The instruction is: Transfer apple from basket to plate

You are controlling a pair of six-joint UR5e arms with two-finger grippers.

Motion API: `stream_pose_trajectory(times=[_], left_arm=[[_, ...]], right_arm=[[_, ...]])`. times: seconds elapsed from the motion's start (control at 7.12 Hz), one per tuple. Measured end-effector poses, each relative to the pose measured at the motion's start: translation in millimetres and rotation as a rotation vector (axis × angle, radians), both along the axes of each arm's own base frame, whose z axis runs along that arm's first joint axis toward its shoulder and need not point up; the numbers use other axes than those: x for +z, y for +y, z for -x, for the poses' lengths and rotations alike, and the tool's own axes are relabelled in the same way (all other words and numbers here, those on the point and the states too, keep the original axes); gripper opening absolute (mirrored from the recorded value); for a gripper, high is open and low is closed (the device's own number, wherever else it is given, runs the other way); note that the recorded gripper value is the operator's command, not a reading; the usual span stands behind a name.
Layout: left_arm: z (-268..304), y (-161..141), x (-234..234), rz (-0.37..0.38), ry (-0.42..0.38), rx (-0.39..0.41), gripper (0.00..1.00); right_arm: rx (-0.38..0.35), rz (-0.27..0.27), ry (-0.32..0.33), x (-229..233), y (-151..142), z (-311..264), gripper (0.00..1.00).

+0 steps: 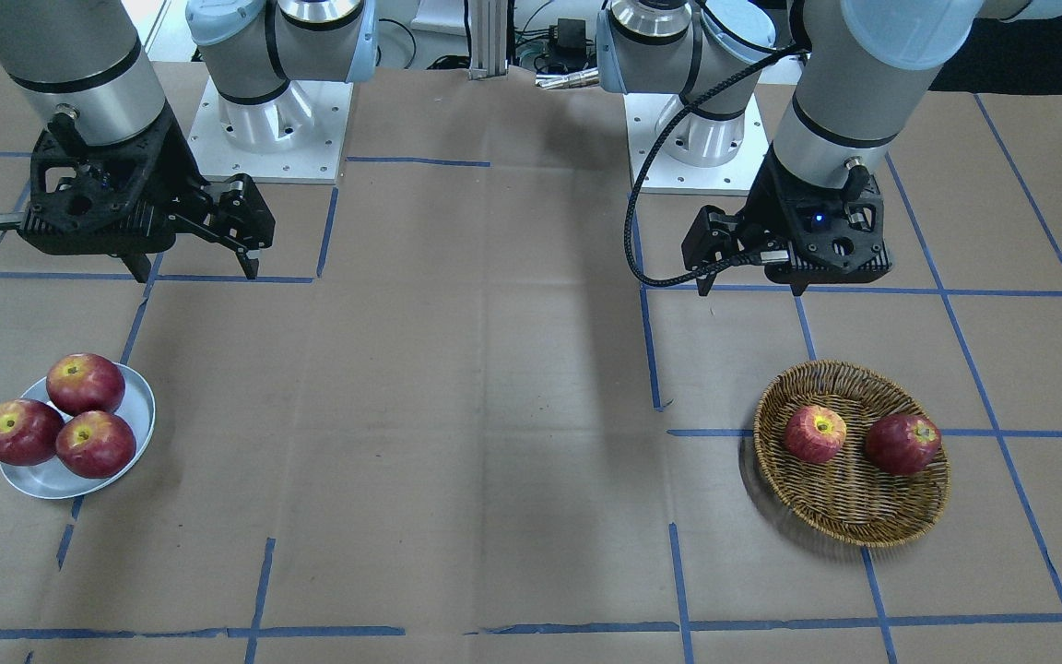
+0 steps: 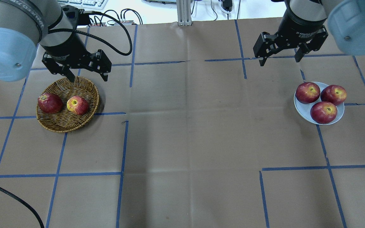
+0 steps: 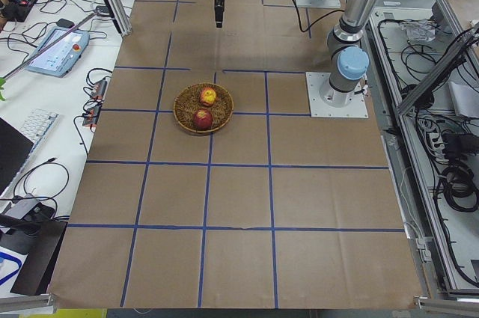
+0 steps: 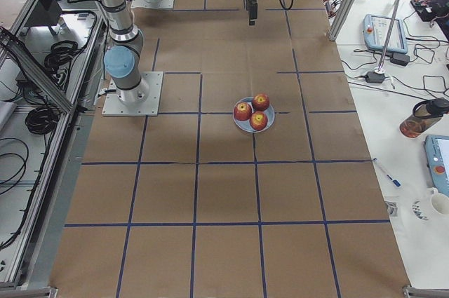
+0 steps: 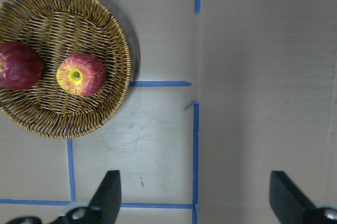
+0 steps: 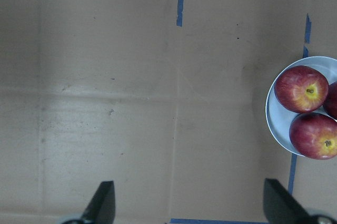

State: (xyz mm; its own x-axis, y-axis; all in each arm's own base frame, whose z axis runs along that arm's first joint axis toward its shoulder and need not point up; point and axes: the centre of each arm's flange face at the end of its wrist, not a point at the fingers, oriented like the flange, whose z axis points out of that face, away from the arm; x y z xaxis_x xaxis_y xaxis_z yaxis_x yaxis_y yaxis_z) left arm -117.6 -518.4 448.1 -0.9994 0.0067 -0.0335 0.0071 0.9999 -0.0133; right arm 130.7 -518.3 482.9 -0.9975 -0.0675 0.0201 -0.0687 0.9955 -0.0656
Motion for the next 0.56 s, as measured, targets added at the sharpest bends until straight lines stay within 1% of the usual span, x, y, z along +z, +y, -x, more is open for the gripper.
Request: stream_pose_trajectory(times=[0.28,0.56], left_arm=[[-27.6,-18.4,-23.8,-0.042,-0.014,-0.029,0.99],[-73.7,-49.1,-56.4,-0.039,-0.020,-0.035,0.99]], right_arm=[[0.000,-0.003,0.002,-1.1,0.3,0.2,1.00],[0.002,-0.011,0.003,-4.5,0.3,0.4,1.00]])
